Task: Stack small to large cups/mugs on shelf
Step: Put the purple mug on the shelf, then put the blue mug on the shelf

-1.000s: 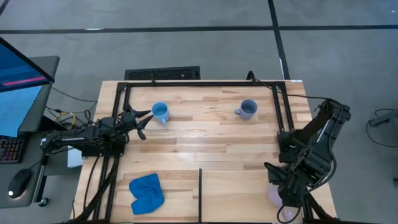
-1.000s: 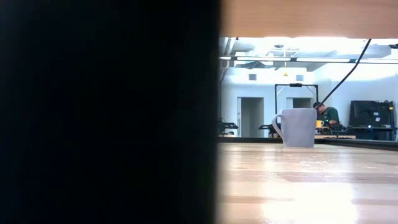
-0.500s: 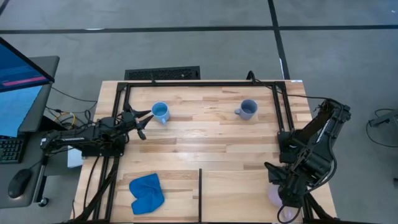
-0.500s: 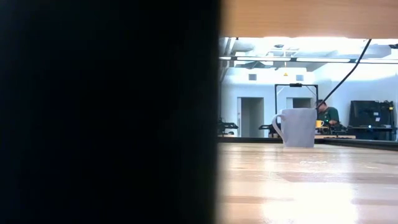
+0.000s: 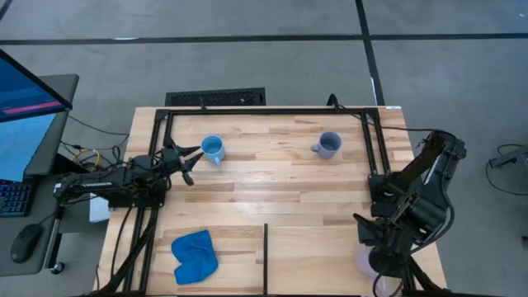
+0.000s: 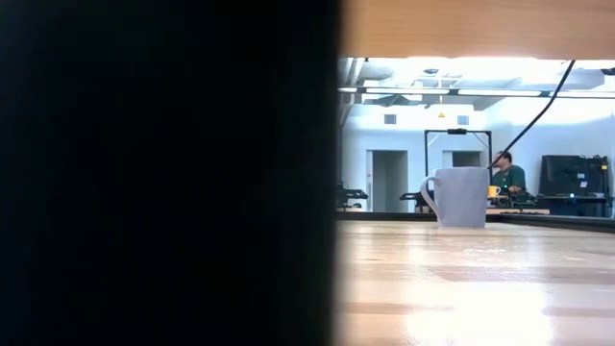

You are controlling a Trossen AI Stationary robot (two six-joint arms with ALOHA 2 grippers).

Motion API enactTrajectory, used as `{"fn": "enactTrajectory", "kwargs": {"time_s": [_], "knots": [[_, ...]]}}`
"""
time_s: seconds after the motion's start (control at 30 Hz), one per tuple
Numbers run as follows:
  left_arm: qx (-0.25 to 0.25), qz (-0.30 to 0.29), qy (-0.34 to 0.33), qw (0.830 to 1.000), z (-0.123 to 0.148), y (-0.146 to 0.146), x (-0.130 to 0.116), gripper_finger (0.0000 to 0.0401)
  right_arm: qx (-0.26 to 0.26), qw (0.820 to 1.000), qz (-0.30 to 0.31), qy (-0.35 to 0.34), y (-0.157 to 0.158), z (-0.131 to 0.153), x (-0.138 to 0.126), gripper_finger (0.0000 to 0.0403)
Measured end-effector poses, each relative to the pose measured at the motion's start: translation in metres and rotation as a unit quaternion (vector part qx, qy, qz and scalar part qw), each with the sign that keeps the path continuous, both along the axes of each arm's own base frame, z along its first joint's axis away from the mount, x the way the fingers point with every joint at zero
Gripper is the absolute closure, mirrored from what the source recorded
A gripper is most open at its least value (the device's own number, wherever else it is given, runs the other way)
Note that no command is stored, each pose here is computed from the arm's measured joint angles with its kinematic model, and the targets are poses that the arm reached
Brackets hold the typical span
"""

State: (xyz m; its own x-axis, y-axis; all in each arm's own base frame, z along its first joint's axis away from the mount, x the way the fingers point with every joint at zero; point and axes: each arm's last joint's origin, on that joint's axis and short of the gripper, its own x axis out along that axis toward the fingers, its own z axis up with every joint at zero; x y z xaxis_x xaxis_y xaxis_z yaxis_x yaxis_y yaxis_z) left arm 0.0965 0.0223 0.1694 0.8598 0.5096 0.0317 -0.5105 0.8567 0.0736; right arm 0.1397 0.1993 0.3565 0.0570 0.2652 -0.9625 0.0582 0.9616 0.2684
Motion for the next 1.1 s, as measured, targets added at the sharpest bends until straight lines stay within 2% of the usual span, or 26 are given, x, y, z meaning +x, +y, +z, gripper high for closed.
{"fn": "enactTrajectory", "kwargs": {"time_s": [0.07,0.4,0.77,1.1], "knots": [[0.001,0.0,0.001,1.0,0.0,0.0,0.0,0.0293,0.004,1.0,0.002,-0.005,-0.001,0.006,-0.001,0.0218],[-0.001,0.0,-0.001,1.0,0.0,0.0,0.0,0.0293,-0.047,0.998,-0.013,0.031,-0.012,0.007,-0.007,0.0222],[0.001,0.0,0.001,1.0,0.0,0.0,0.0,0.0293,-0.029,0.999,-0.015,0.019,-0.013,0.017,-0.005,0.0222],[-0.001,0.0,-0.001,1.0,0.0,0.0,0.0,0.0293,-0.026,0.999,-0.041,0.025,-0.013,0.019,-0.005,0.0218]]}}
